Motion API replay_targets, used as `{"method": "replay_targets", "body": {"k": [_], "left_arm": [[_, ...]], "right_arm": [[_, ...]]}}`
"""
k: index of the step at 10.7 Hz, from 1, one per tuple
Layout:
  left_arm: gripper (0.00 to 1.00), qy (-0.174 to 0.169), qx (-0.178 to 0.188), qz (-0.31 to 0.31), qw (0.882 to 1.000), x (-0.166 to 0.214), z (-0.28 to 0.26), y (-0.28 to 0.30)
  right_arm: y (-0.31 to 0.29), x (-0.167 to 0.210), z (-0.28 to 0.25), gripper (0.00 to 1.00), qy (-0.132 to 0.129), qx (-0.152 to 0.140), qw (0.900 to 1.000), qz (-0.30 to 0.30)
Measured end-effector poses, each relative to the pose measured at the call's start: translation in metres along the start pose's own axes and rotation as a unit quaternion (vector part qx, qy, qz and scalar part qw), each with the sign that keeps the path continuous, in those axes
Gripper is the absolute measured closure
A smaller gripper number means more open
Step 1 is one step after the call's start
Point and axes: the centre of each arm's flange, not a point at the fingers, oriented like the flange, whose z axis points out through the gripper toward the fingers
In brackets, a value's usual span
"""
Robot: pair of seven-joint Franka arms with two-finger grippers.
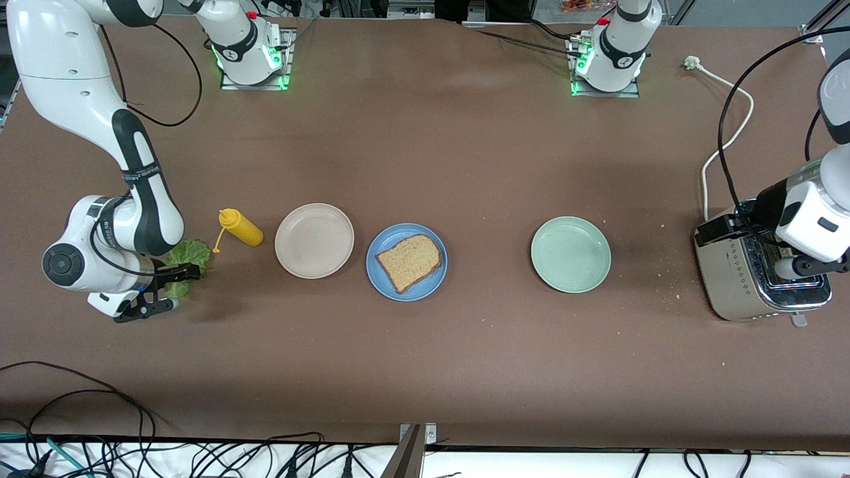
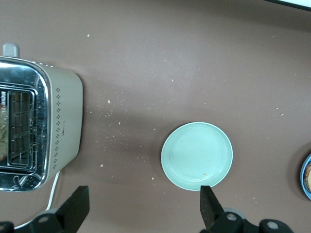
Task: Make sandwich in blue plate with both arms
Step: 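Grasp the green lettuce leaf with the right gripper and lift it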
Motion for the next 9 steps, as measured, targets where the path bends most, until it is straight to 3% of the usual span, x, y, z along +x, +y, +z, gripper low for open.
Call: {"method": "replay_targets", "body": {"k": [3, 5, 6, 9], "left_arm": [[0.0, 0.001, 0.0, -0.004, 1.0, -0.004, -0.009, -0.007], [0.0, 0.001, 0.0, -0.004, 1.0, -0.004, -0.009, -0.007], [0.0, 0.001, 0.0, -0.004, 1.0, -0.004, -0.009, -0.008], [0.0, 0.002, 0.0, -0.014, 1.0, -0.002, -0.01, -0.02]], "right_arm": [[0.0, 0.0, -0.002, 0.62, 0.0, 0.0, 1.0, -0.009], [-0.001, 0.0, -0.004, 0.87, 0.0, 0.001, 1.0, -0.018], [-0.001, 0.001, -0.01, 0.94, 0.001, 0.001, 1.0, -0.018], [-0.008, 0.003, -0.052, 0.94, 0.006, 0.033, 0.999, -0.005]]}}
